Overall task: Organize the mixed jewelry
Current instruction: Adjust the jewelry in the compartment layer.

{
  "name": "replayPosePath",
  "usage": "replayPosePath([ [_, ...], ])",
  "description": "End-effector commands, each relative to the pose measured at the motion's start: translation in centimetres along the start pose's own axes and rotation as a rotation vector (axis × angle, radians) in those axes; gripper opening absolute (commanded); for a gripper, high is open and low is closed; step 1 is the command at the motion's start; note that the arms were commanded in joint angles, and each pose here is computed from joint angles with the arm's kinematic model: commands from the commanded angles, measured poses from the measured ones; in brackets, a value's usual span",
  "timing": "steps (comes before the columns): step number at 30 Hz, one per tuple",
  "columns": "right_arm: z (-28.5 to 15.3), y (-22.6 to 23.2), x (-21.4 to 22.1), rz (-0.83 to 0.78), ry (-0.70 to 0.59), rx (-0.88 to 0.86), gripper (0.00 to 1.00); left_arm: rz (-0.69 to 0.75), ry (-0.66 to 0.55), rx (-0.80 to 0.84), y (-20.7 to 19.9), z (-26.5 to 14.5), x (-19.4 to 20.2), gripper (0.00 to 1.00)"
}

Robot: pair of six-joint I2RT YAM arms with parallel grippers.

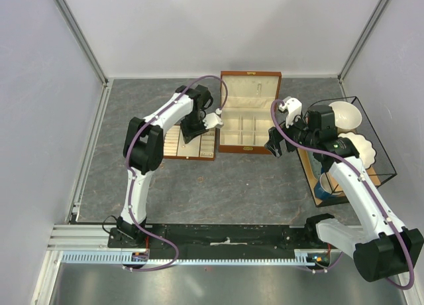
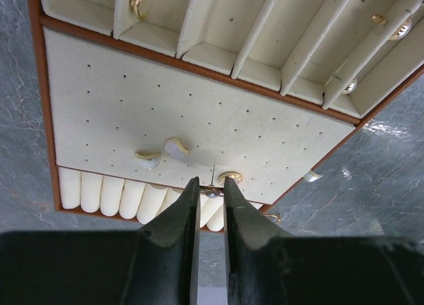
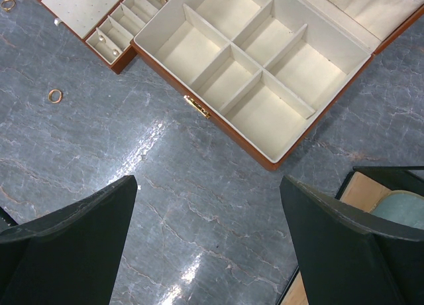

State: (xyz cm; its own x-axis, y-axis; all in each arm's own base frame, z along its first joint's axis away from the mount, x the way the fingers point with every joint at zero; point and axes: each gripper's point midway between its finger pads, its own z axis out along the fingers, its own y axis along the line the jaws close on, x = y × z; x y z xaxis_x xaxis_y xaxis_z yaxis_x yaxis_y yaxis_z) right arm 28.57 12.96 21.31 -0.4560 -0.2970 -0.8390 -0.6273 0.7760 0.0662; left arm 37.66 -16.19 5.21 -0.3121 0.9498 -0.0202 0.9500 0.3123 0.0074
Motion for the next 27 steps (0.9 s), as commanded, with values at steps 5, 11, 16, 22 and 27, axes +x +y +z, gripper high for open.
replayPosePath([
  [5, -0.3, 0.0, -1.0, -0.024, -0.039, 0.002, 0.98, 0.043, 0.07, 0.028, -0.4, 1.3, 1.0, 0.06],
  [11, -0.4, -0.1, -1.0, -0.024, -0.04, 0.005, 0.98, 0.05, 0.065, 0.025, -0.5, 1.3, 0.6, 0.06],
  [16, -0.4, 0.0, -1.0, -0.024, -0.042, 0.004, 0.98, 0.054, 0.055, 0.021, -0.5, 1.1, 0.1, 0.06],
  [22, -0.5, 0.0, -1.0, -0.024, -0.043, 0.004, 0.98, 0.049, 0.036, 0.015, -0.5, 0.6, -0.3, 0.05],
  [27, -0.4, 0.0, -0.9, -0.025, -0.042, 0.004, 0.98, 0.048, 0.02, -0.001, -0.3, -0.2, -0.4, 0.04],
])
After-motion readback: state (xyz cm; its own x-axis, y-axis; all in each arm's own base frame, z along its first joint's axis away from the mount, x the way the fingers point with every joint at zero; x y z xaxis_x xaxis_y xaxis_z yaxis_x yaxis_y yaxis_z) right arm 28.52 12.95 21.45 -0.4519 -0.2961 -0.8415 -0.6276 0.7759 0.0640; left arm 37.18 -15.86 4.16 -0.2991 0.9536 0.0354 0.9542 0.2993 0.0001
